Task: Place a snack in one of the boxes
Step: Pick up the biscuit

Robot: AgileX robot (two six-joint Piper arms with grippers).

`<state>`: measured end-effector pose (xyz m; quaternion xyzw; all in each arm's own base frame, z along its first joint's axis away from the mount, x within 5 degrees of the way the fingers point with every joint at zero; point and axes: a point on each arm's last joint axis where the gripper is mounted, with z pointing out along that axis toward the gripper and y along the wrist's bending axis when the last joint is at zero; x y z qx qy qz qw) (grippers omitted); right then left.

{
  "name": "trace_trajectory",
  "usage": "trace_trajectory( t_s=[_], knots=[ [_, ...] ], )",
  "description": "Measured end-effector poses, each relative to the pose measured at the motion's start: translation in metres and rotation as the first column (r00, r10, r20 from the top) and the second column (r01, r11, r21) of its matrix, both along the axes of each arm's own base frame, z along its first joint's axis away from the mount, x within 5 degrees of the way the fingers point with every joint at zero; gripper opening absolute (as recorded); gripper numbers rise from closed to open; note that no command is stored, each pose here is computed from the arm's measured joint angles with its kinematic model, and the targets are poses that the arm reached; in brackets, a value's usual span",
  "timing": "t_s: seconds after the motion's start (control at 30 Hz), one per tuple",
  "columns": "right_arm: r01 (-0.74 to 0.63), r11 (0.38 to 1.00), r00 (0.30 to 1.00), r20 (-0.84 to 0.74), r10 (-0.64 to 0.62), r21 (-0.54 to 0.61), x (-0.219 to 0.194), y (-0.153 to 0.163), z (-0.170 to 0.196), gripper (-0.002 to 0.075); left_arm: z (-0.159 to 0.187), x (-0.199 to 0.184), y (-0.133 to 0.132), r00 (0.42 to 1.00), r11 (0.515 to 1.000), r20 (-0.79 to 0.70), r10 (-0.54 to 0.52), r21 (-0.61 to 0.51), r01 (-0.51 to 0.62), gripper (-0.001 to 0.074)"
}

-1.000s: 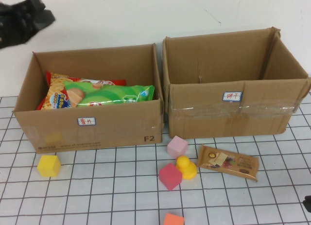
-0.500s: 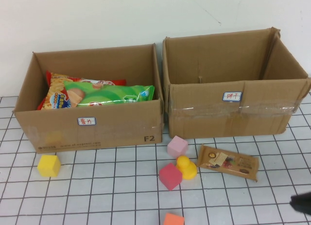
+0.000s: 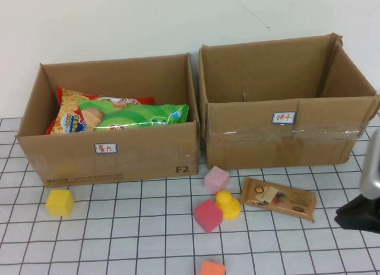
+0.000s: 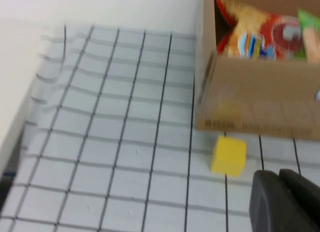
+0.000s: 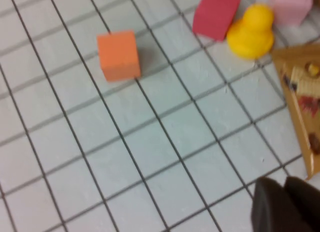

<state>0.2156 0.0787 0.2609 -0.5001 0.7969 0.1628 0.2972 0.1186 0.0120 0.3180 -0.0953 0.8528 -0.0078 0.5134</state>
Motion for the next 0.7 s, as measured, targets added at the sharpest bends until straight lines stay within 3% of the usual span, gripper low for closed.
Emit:
trace_trajectory(
  t_s=[0.17,0.37,0.7],
  knots=[
    [-0.028,0.998,0.998,-0.057,0.025,-0.055,0.029,0.002,-0.026,0.0234,-0.029,-0.007,-0.005,0.998,0.999,-0.042,-0.036,-0.013,0.036,-0.0001],
    [-0.03,0.991,0.999,0.026,0.033,-0.128,0.064,0.001,-0.054,0.0494,-0.05,-0.007,-0.009,0.997,0.997,-0.059,-0.057,-0.055,0.054,-0.0001],
    [-0.107,0.987,0.994,0.018,0.11,-0.124,0.101,0.01,-0.091,0.0542,-0.048,-0.005,-0.011,0.997,0.995,-0.015,-0.075,-0.063,0.074,-0.0001]
  ],
)
